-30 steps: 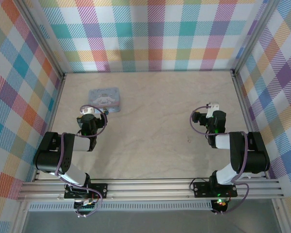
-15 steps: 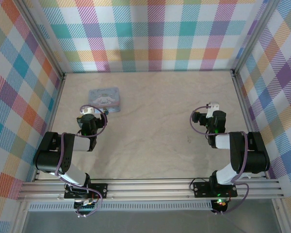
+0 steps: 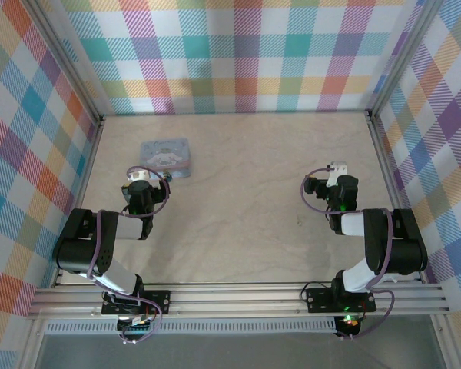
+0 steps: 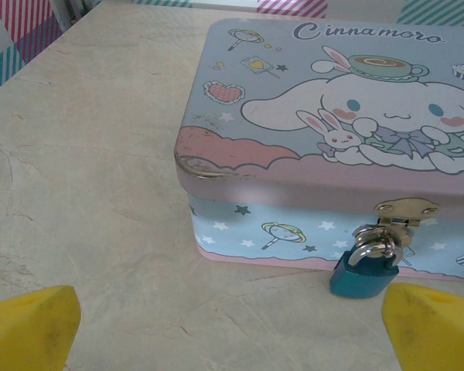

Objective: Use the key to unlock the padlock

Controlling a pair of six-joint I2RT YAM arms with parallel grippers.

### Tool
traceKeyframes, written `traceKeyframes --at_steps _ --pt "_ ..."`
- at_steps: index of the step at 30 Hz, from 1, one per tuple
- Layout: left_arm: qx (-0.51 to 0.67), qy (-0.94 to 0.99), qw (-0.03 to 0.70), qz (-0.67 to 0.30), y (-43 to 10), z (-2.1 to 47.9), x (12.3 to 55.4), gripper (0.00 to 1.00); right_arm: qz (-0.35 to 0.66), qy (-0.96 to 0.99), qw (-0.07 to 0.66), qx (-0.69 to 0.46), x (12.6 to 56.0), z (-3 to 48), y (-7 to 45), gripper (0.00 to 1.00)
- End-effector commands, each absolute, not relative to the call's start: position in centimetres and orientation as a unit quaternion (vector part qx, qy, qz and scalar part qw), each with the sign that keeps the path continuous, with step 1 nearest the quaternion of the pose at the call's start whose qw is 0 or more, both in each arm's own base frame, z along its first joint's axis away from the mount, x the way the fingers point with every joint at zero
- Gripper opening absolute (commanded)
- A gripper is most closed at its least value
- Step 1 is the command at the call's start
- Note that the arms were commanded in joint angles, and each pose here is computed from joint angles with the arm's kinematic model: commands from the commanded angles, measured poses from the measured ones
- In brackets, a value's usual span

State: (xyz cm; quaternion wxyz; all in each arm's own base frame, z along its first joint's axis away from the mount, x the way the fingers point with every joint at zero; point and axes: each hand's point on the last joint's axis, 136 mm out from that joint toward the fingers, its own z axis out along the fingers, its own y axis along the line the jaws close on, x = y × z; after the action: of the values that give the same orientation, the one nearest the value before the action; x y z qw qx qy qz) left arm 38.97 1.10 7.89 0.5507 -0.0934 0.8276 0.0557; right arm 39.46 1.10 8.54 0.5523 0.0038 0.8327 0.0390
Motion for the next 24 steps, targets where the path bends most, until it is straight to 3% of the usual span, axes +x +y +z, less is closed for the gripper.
traceKeyframes --at_steps 1,10,18,24 --pt "-0.095 0.824 0.556 0.051 1.1 8.3 39.2 1.0 0.044 0.825 0.563 0.006 39.7 9.2 1.3 1.0" --pt "-0.094 0.824 0.556 0.053 1.0 9.3 39.1 1.0 0.026 0.819 0.572 0.035 38.7 10.9 0.2 1.0" --pt "-0.116 0.801 0.586 0.028 1.0 16.6 37.9 1.0 0.068 0.844 0.532 0.026 36.8 14.2 1.6 1.0" --pt "-0.225 0.808 0.543 -0.036 1.3 19.7 35.9 1.0 0.122 0.88 0.457 0.045 33.9 15.3 3.1 0.98"
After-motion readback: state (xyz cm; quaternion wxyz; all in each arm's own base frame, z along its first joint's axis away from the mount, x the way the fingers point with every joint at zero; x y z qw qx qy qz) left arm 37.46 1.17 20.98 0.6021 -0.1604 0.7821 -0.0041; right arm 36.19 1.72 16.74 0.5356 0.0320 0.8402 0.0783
